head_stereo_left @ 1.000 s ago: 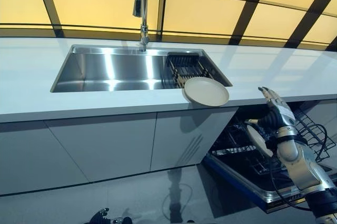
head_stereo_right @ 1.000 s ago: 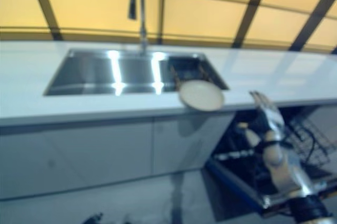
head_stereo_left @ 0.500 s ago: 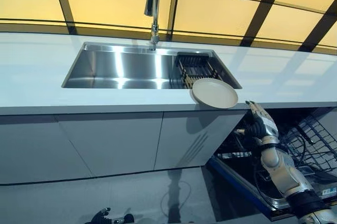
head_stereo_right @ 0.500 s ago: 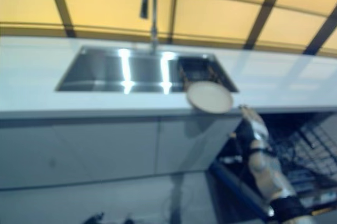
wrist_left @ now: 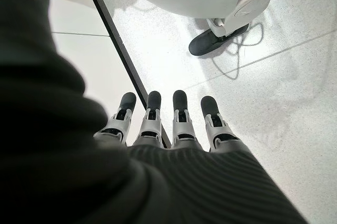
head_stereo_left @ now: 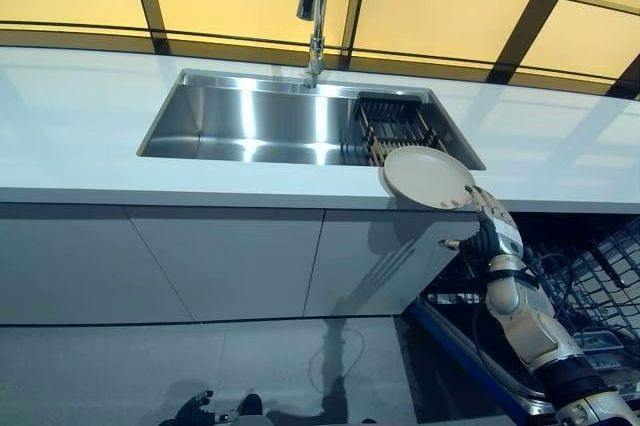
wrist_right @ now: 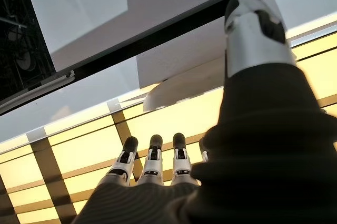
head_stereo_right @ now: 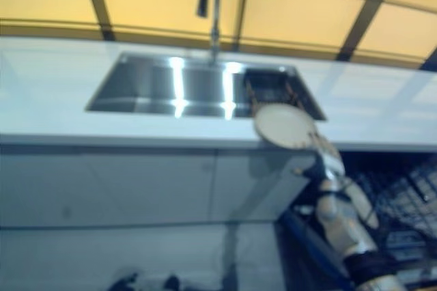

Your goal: Take plates into dishwasher

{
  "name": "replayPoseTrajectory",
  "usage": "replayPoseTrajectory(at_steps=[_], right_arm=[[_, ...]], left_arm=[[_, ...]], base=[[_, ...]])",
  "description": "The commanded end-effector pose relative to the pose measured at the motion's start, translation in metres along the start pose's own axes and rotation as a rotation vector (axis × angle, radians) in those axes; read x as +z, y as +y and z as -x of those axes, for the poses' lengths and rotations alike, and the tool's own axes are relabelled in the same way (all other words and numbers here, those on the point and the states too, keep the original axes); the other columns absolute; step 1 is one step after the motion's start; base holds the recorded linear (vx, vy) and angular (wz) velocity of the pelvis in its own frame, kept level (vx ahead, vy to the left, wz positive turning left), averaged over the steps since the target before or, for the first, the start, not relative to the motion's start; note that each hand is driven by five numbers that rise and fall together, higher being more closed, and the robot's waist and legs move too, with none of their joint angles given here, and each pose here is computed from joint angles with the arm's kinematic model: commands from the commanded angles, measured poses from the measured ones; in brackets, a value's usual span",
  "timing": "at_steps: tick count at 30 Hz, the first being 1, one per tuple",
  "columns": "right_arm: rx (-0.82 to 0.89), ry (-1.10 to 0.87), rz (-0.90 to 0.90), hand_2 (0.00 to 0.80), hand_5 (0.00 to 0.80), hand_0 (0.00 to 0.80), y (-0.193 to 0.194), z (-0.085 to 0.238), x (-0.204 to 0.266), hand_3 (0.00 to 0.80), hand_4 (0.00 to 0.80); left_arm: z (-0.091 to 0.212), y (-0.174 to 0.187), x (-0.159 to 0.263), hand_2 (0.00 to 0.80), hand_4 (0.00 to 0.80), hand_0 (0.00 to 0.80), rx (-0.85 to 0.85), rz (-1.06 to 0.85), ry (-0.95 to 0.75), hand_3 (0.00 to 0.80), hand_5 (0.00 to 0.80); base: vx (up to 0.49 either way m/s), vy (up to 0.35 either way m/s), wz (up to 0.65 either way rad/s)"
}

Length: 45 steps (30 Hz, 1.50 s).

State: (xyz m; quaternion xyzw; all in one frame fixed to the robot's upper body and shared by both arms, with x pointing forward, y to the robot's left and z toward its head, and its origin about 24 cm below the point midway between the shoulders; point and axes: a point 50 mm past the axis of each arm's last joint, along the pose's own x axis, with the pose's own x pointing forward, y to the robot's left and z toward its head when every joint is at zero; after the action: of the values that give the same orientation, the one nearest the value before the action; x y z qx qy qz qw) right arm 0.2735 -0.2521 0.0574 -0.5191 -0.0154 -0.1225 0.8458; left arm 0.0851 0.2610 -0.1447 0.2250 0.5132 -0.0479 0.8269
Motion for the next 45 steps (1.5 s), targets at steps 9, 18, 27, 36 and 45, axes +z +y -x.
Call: replayPoseTrajectory(at_steps=[9, 18, 27, 36, 45], right_arm=[[-0.263, -0.136, 0.008, 0.000, 0.000, 0.000, -0.045, -0.029, 0.029, 0.000, 0.000], [-0.267, -0.146, 0.071, 0.000, 0.000, 0.000, -0.044, -0.030, 0.029, 0.000, 0.000], [-0.287, -0.155, 0.144, 0.000, 0.000, 0.000, -0.050, -0.037, 0.031, 0.000, 0.000], [-0.285, -0.141, 0.141, 0.000, 0.000, 0.000, -0.048, -0.041, 0.033, 0.000, 0.000], [-0.260, -0.130, 0.152, 0.000, 0.000, 0.000, -0.044, -0.046, 0.035, 0.000, 0.000]], left_arm=[[-0.006, -0.001, 0.031, 0.000, 0.000, 0.000, -0.006, -0.042, -0.119, 0.000, 0.000], [-0.006, 0.000, 0.031, 0.000, 0.000, 0.000, -0.010, -0.052, -0.120, 0.000, 0.000], [-0.006, 0.002, 0.033, 0.000, 0.000, 0.000, -0.017, -0.067, -0.124, 0.000, 0.000], [-0.006, 0.001, 0.032, 0.000, 0.000, 0.000, -0.023, -0.082, -0.121, 0.000, 0.000], [-0.006, 0.002, 0.033, 0.000, 0.000, 0.000, -0.027, -0.094, -0.121, 0.000, 0.000]], base=[[0.000, 0.000, 0.00], [0.000, 0.000, 0.00], [0.000, 0.000, 0.00], [0.000, 0.000, 0.00], [0.023, 0.003, 0.02]])
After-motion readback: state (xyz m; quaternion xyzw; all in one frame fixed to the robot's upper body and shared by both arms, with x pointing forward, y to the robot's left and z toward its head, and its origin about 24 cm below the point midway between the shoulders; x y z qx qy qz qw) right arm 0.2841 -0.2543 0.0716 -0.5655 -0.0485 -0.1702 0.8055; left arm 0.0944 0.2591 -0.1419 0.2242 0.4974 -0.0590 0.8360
